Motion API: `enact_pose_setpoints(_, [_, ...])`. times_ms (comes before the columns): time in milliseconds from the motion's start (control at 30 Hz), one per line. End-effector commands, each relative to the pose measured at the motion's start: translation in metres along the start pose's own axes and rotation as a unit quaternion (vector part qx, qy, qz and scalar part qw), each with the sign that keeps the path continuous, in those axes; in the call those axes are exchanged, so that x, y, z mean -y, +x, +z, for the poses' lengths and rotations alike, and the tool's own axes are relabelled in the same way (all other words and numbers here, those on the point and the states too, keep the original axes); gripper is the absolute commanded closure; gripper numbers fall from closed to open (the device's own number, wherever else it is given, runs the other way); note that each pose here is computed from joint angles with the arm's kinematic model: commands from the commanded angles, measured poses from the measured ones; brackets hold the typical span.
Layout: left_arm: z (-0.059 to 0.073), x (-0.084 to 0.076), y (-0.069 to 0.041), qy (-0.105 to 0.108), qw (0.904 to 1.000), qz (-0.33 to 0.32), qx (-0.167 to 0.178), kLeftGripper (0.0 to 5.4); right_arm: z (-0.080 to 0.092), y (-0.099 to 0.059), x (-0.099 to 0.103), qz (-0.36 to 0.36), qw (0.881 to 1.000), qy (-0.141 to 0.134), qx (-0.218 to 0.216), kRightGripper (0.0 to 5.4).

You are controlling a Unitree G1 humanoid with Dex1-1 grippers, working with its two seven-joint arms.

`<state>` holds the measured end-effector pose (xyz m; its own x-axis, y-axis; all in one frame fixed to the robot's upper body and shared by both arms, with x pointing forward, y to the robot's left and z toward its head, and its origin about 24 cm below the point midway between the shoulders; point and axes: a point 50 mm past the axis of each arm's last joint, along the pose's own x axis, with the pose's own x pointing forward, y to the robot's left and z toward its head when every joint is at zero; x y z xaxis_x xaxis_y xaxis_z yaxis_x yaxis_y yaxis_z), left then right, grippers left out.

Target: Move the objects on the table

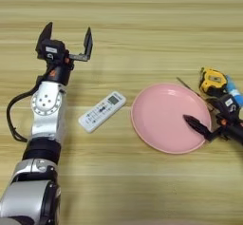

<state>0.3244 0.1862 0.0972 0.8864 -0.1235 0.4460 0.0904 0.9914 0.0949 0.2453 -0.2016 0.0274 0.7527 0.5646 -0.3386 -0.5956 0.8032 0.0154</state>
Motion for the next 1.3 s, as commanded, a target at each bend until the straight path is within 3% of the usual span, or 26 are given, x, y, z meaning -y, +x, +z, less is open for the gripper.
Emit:
enact_pose_setpoints(33, [0.001,0.000,0.001,0.006,1.0000,-0.006,0.001,0.00,0.001,0.001,-0.003,0.014,1.000,-0.009,-0.007,0.03])
enact_pose_setpoints(200, [0.001,0.001,0.001,0.006,1.0000,-0.007,0.002,0.00,0.000,-0.001,-0.013,0.050,0.998,-0.023,-0.010,0.03])
enact_pose_setpoints(667, [0.000,0.002,0.002,0.005,1.0000,-0.007,0.002,0.00,0.003,0.000,-0.016,0.062,0.997,-0.034,-0.008,0.03])
enact_pose_setpoints(1200, [0.000,0.004,0.002,0.005,1.0000,-0.005,0.002,0.00,0.009,0.016,-0.030,0.104,0.994,-0.041,-0.001,0.03])
enact_pose_setpoints(1300, [0.000,0.005,0.002,0.004,1.0000,-0.006,0.002,0.00,0.011,0.018,-0.032,0.113,0.993,-0.032,0.004,0.03])
